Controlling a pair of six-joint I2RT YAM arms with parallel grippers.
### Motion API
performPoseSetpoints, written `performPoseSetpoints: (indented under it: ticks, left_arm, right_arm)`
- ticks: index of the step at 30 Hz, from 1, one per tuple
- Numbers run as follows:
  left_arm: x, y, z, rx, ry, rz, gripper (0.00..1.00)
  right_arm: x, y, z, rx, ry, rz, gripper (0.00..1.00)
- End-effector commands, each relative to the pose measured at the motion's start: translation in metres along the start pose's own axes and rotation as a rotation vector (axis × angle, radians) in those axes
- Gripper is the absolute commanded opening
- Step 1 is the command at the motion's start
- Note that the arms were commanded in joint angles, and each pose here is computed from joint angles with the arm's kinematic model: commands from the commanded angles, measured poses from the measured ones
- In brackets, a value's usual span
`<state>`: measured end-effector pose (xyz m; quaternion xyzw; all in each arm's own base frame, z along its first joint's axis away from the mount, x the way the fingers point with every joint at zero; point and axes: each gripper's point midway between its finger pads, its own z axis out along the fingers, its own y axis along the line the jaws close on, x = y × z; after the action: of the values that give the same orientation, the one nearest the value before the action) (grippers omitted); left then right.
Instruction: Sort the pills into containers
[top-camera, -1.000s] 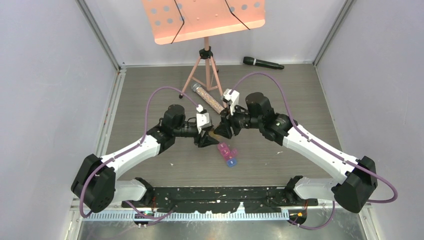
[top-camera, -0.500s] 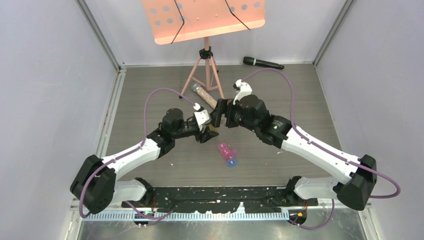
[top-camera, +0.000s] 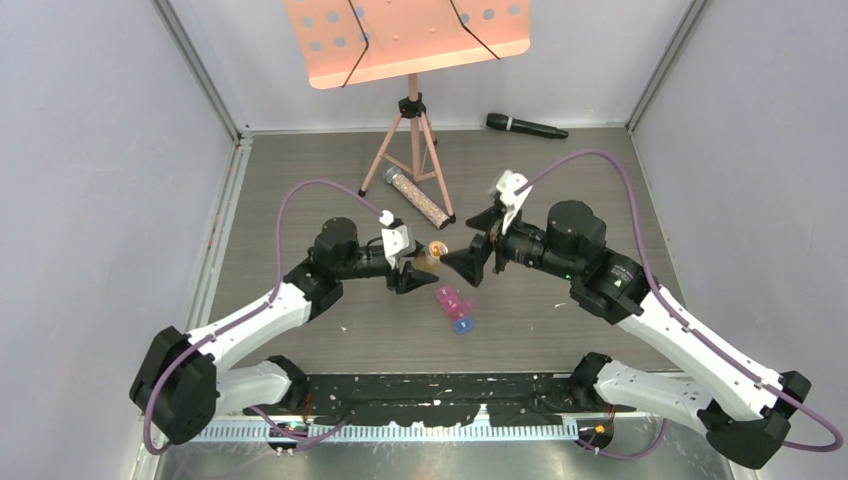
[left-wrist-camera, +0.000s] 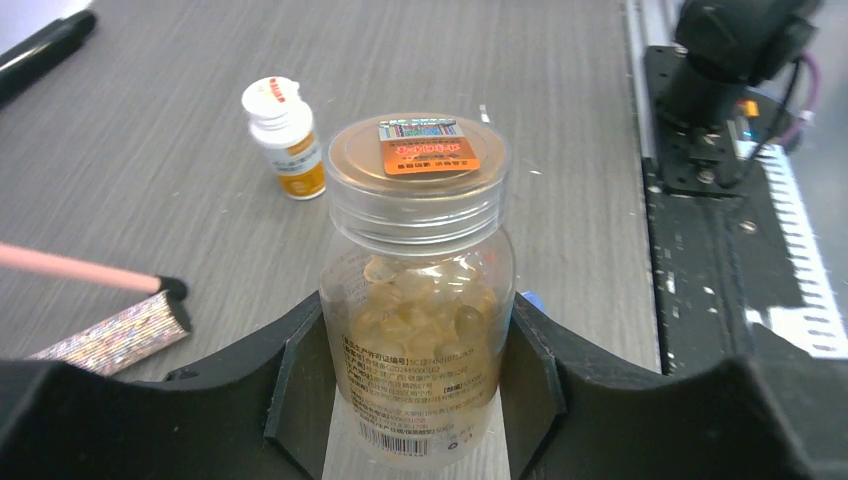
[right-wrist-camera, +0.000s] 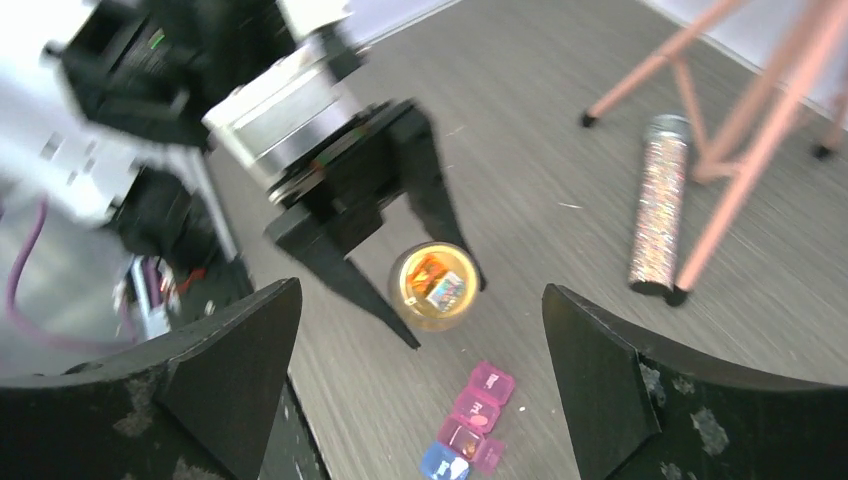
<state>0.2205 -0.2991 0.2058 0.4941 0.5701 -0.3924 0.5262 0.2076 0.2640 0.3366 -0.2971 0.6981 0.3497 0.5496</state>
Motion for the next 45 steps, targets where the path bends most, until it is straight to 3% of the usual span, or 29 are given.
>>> performPoseSetpoints:
  ticks: [1,7,10,16,21,29,35,39,43,44,45]
  left_arm:
    - [-0.028,-0.032,-0.007,0.189,-0.047,0.064,0.00]
    - [-0.036,-0.049,-0.014,0.278,-0.060,0.086,0.00]
    - [-0.036,-0.054,-0.015,0.308,-0.053,0.090,0.00]
    - [-0.033,-0.056,-0.017,0.331,-0.031,0.089,0.00]
    - [-0.033,-0.053,-0.016,0.315,-0.028,0.095,0.00]
    - [-0.032,-0.023,-0.008,0.155,-0.017,0.121,0.00]
    - [-0.022,0.009,-0.009,-0.043,0.006,0.158,0.00]
    - [-0.015,0.017,-0.011,-0.100,0.011,0.171,0.00]
    - [-0.004,0.019,-0.011,-0.122,0.027,0.157,0.00]
    - [0.000,0.019,-0.012,-0.126,0.035,0.152,0.00]
    - [0.002,0.019,-0.012,-0.131,0.041,0.150,0.00]
  right_arm:
    - [0.011,0.046,-0.010,-0.335,0.013,-0.269,0.98]
    - [0.030,0.053,-0.003,-0.443,0.162,-0.319,0.98]
    - [0.045,0.052,0.004,-0.471,0.257,-0.298,0.89]
    - [0.053,0.054,0.011,-0.494,0.288,-0.288,0.79]
    - [0.048,0.047,0.022,-0.434,0.272,-0.251,0.43]
    - [0.050,0.041,0.045,-0.307,0.255,-0.035,0.24]
    - [0.047,0.016,0.076,0.036,0.232,0.282,0.07]
    - [0.050,-0.007,0.089,0.252,0.231,0.425,0.05]
    - [0.048,-0.013,0.100,0.318,0.214,0.512,0.05]
    - [0.044,-0.011,0.103,0.310,0.200,0.530,0.09]
    - [0.041,-0.008,0.104,0.293,0.196,0.536,0.35]
